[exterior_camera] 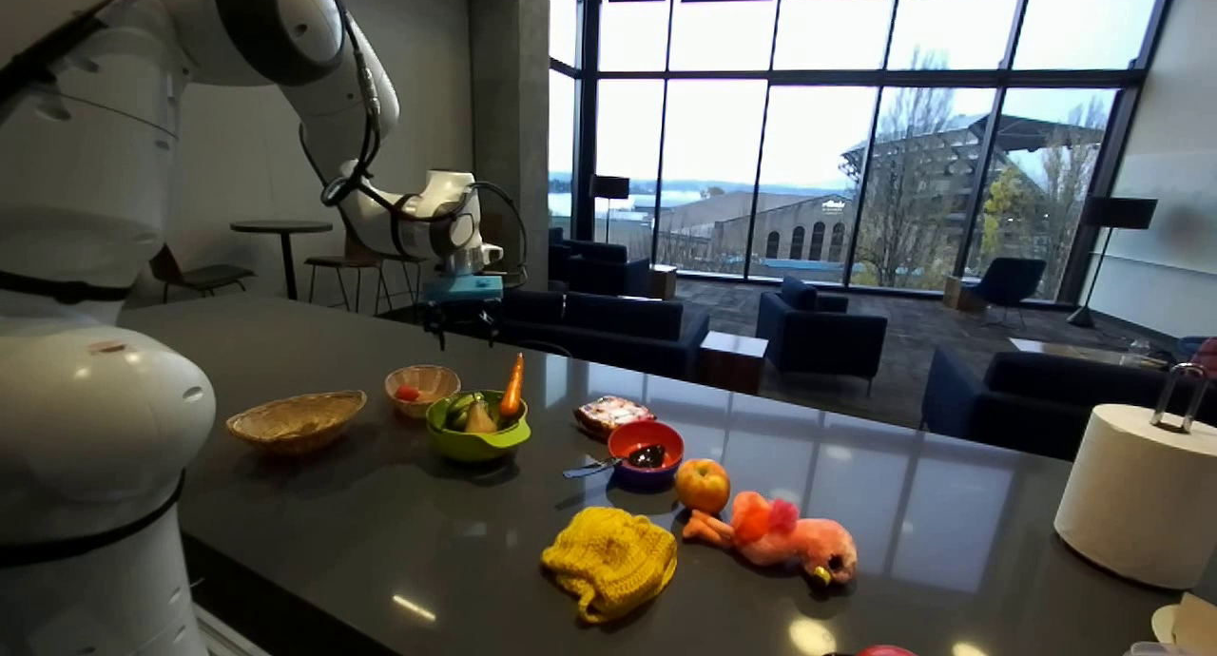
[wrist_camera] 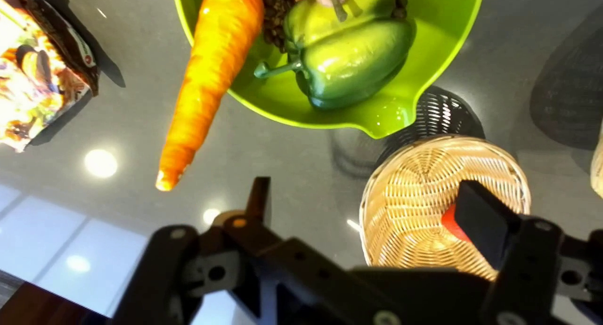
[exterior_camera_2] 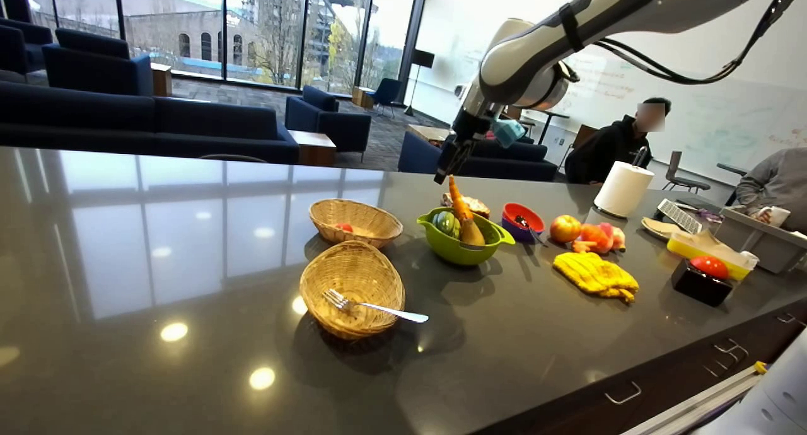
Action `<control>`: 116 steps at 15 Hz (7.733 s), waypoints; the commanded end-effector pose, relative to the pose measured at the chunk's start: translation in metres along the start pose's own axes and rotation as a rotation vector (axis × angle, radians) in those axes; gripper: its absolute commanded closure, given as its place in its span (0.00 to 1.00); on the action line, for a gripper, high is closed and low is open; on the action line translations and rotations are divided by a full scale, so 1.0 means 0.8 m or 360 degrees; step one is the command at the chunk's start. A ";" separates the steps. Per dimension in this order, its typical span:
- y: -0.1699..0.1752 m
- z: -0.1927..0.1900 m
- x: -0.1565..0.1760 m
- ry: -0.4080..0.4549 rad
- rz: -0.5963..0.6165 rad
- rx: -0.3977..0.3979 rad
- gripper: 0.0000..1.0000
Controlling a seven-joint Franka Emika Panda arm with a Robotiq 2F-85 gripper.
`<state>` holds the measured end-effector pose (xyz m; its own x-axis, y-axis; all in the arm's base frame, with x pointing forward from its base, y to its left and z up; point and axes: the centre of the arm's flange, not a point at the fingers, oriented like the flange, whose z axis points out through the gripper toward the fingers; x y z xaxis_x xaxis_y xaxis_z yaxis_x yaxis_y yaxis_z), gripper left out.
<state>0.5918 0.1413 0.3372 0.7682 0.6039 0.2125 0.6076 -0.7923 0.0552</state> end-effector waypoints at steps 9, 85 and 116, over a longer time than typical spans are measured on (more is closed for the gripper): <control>-0.057 0.007 0.075 0.0044 -0.0232 0.0097 0.00; -0.123 0.125 0.221 -0.0368 0.0995 0.0085 0.74; 0.015 0.039 0.003 -0.0181 0.0853 -0.0123 0.74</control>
<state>0.6354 0.1579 0.3015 0.9875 0.1122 0.1105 0.1083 -0.9933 0.0413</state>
